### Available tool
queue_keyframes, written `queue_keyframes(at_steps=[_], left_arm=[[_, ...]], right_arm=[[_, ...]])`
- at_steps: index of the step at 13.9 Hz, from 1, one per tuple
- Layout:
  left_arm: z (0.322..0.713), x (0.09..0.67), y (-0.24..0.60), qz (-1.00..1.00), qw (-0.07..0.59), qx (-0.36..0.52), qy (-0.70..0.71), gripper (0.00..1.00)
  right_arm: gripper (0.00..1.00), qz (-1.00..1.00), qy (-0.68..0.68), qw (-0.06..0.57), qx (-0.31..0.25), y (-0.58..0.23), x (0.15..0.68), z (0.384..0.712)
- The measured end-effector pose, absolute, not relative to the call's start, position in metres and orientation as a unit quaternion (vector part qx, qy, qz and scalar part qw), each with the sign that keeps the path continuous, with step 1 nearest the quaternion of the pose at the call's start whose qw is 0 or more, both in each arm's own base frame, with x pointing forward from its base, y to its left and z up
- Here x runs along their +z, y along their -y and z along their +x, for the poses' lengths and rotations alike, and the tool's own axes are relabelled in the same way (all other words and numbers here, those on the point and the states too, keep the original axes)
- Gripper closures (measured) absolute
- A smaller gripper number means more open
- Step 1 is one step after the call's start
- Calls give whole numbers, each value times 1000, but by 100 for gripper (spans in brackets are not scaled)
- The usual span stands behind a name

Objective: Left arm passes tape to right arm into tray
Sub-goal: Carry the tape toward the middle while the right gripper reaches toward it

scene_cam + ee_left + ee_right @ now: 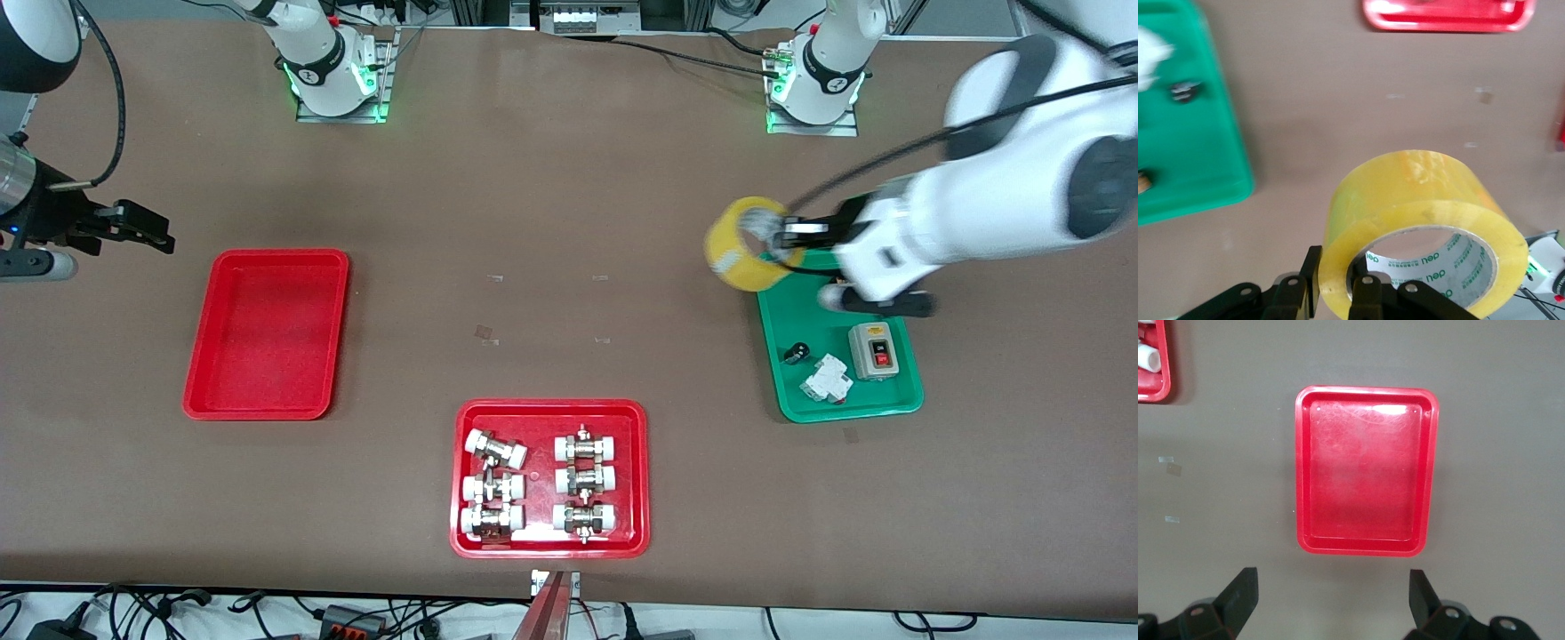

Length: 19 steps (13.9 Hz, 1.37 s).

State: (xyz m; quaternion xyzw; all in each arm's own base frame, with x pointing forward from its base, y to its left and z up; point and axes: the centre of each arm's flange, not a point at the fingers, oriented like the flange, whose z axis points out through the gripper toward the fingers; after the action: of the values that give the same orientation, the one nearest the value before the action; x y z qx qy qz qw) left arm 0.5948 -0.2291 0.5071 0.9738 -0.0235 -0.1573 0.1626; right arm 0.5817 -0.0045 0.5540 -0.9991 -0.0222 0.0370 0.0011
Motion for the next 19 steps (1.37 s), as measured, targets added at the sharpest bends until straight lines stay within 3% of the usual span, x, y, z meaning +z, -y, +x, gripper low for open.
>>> queue_keyframes(at_steps=[6, 12, 19], left_arm=[[606, 415, 369, 961, 252, -111, -6, 78], [583, 362, 465, 948, 294, -70, -103, 78], [565, 325, 504, 920, 337, -92, -180, 78]], right_arm=[[0, -993, 71, 21, 88, -63, 498, 596], [0, -966, 65, 216, 125, -131, 461, 606], [0, -892, 168, 412, 77, -161, 408, 643]])
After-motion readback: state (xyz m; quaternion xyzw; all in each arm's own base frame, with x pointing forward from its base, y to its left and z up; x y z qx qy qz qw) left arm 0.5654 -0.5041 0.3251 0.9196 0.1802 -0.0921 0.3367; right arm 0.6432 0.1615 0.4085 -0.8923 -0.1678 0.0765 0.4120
